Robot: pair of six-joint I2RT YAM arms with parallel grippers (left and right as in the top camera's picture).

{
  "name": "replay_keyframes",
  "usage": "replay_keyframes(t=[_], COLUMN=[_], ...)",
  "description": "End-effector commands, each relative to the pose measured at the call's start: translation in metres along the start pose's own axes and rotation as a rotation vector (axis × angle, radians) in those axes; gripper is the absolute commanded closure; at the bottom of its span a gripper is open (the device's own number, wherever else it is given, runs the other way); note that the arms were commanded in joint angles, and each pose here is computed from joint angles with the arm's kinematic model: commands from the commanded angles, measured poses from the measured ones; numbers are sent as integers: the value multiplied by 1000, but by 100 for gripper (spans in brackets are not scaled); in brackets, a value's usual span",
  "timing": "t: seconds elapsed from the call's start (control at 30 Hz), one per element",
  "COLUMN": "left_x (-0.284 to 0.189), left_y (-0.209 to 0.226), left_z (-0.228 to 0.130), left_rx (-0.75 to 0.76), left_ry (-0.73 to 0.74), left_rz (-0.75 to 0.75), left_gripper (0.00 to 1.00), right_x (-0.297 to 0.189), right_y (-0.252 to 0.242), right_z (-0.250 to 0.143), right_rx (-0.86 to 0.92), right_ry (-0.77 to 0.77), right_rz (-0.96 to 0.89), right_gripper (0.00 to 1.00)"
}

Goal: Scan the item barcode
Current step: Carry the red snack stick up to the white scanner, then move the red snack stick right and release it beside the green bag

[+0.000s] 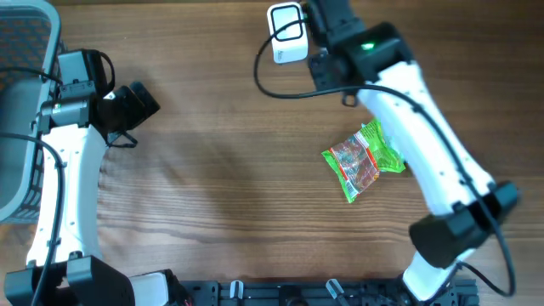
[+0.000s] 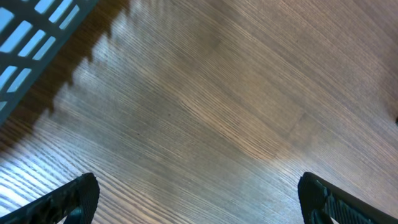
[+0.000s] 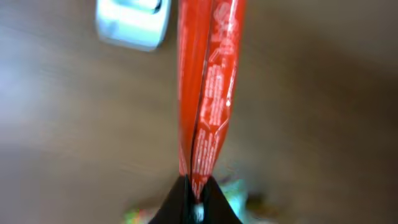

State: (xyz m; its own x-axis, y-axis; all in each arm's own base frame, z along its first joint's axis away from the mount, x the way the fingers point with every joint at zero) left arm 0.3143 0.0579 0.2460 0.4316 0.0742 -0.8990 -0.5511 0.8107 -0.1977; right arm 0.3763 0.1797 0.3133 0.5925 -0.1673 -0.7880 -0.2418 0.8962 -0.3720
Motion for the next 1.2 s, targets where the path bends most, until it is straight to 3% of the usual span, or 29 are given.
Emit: replay_keyframes(t=[0.0, 0.1, 0.27, 0.6, 0.7, 0.97, 1.17], left_x=[-3, -3, -3, -3, -3, -3, -3], left_y=[0, 0, 0, 0, 0, 0, 0], left_z=[2, 2, 2, 2, 2, 2, 2], left_rx=[5, 5, 5, 5, 5, 5, 5], left_ry=[-11, -11, -11, -11, -11, -11, -11], left_rz=[-8, -8, -8, -8, -8, -8, -8], left_gripper=[0, 0, 0, 0, 0, 0, 0], right_x=[13, 35, 93, 186, 200, 197, 112], right_y=[22, 47, 68, 97, 109, 107, 80], right_z=[25, 44, 55, 36, 24, 23, 49], right_rx=[-236, -392, -607, -806, -895, -892, -591], right_ry=[-82, -121, -49, 61, 72, 83, -132], right_rz=[-351, -498, -664, -664, -541, -542, -288], right_gripper=[96, 96, 96, 96, 96, 96, 96])
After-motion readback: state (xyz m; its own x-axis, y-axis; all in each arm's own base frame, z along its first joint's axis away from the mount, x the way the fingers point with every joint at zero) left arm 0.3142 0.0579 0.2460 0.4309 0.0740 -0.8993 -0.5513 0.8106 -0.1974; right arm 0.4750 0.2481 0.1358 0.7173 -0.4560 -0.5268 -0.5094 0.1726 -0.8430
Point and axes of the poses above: each gripper's point midway between its finger pads, its own x axis out along the fingers, its own y axis along the line the jaws close on, z = x × y, the point moved 9 cm from there along -x, back along the fingers, and after that the axes turned 1 degree about x, right-handed, at the moved point
